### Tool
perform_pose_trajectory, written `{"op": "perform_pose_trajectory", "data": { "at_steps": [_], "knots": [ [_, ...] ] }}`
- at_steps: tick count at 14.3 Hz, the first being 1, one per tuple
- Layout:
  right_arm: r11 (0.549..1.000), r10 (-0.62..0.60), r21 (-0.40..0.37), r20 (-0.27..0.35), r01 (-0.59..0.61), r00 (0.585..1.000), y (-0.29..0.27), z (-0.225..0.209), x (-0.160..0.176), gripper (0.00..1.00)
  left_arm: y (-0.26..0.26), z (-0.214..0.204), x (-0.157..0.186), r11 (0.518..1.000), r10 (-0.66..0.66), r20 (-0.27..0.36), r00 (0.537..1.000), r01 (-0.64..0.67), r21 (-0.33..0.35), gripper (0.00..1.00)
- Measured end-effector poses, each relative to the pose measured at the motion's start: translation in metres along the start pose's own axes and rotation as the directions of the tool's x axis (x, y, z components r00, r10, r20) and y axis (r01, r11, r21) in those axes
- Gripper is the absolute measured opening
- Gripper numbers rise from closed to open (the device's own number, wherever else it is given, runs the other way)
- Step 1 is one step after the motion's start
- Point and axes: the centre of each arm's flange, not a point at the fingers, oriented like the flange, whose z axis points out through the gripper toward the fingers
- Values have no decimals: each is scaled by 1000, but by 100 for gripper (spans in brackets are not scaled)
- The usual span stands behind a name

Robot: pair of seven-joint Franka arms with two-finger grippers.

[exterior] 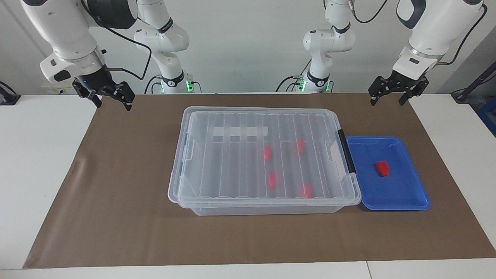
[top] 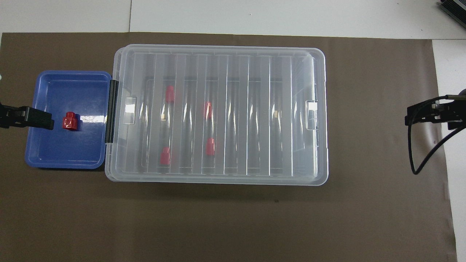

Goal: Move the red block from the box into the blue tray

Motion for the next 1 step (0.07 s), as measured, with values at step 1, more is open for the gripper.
{"op": "perform_pose_trajectory", "data": {
  "at_steps": [1],
  "knots": [
    [1000, 0, 5, -7, 1, 1000, -1, -1, 1, 100, 0, 0, 0, 1000, 0, 0, 1000, 0, 0, 100]
  ]
}}
